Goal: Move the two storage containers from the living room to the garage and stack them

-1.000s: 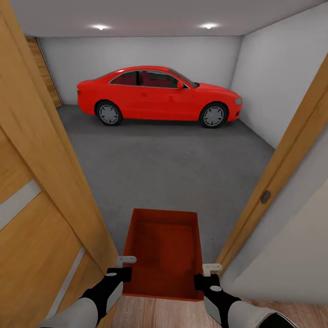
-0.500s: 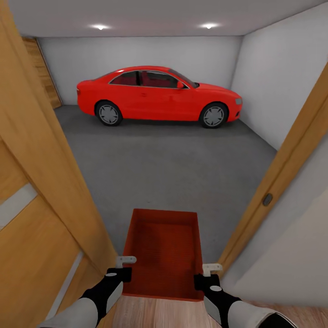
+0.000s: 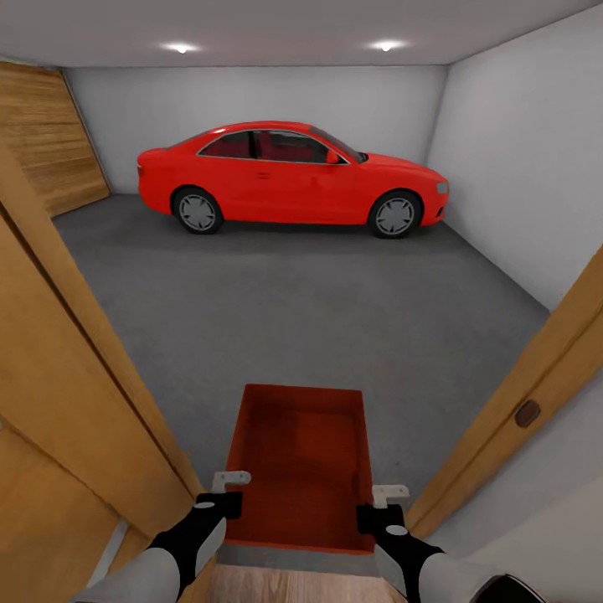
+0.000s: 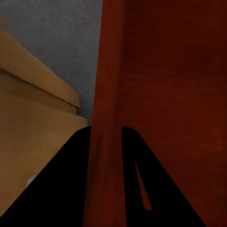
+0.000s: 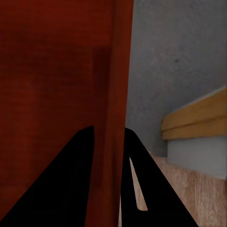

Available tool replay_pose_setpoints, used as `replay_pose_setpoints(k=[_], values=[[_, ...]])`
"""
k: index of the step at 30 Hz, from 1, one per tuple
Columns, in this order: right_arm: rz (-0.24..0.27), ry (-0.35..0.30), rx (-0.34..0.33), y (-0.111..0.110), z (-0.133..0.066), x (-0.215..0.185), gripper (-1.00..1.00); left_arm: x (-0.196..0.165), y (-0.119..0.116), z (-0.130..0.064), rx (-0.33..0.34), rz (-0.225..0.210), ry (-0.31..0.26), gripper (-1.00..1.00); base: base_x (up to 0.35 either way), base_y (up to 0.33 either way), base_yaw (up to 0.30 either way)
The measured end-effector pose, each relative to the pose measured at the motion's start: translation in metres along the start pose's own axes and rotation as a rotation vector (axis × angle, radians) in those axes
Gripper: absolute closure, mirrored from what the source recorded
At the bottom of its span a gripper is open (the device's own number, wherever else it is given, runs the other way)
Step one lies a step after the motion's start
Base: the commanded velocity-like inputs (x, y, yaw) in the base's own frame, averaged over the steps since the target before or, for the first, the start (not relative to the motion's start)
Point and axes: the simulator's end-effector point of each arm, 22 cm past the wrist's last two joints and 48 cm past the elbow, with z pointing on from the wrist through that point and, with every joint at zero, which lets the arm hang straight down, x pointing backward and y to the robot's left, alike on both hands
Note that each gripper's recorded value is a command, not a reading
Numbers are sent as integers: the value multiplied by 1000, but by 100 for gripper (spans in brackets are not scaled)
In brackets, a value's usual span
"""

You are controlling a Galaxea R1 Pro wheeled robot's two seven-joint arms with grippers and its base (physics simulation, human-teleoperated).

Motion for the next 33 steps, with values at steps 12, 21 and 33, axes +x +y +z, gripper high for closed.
replay_pose_setpoints(k=[12,21,33], values=[[1,-2,0,0,0,0,100,-1,0,0,0,0,-2,100,322,0,0],[0,-1,0,0,0,0,100,0,0,0,0,0,-1,100,322,0,0],[0,-1,0,0,0,0,100,0,0,0,0,0,-1,100,322,0,0]])
